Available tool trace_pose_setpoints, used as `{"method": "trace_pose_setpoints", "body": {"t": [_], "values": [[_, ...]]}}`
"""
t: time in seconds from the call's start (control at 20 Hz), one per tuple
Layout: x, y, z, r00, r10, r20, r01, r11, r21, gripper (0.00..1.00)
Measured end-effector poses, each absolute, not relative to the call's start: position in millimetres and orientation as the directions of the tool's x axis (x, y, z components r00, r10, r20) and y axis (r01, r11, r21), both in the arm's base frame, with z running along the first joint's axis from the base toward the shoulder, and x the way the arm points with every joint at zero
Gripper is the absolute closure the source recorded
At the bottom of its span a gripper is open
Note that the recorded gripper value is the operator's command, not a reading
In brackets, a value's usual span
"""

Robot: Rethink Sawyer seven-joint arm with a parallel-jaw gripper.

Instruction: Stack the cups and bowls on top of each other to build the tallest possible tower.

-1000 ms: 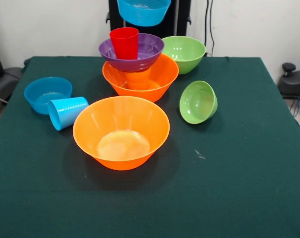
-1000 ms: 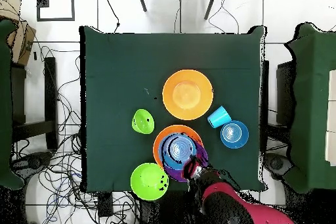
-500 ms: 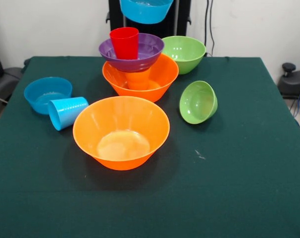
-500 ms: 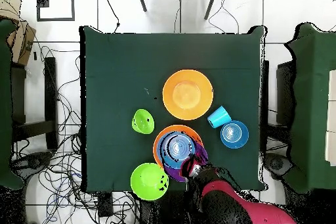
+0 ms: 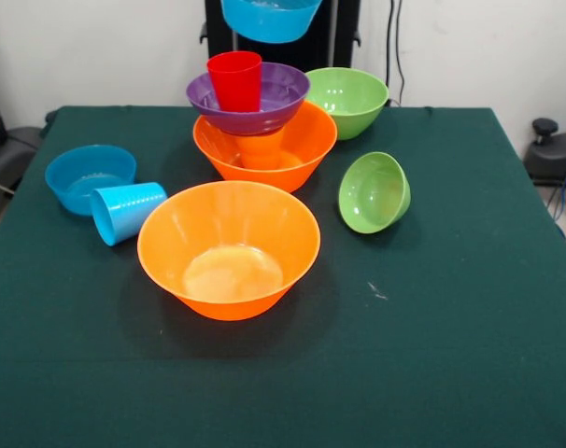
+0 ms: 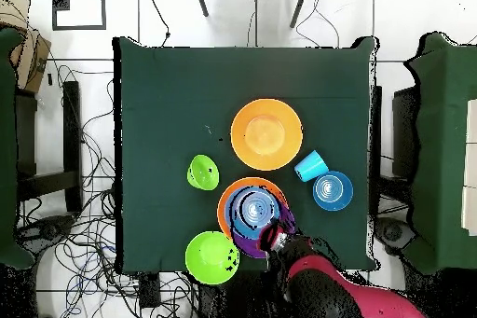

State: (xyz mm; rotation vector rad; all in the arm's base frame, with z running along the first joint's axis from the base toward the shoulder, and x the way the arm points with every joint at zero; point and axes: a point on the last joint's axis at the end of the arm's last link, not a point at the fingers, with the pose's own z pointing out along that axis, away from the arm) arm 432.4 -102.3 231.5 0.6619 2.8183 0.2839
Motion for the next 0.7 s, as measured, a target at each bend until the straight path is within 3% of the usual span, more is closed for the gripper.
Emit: {"method": "trace_pose_setpoints", "body": {"t": [0.7], "values": [[432.1, -98.2, 232.9, -0.883, 0.446, -0.147, 0.407, 0.882, 0.237, 1.00]]}}
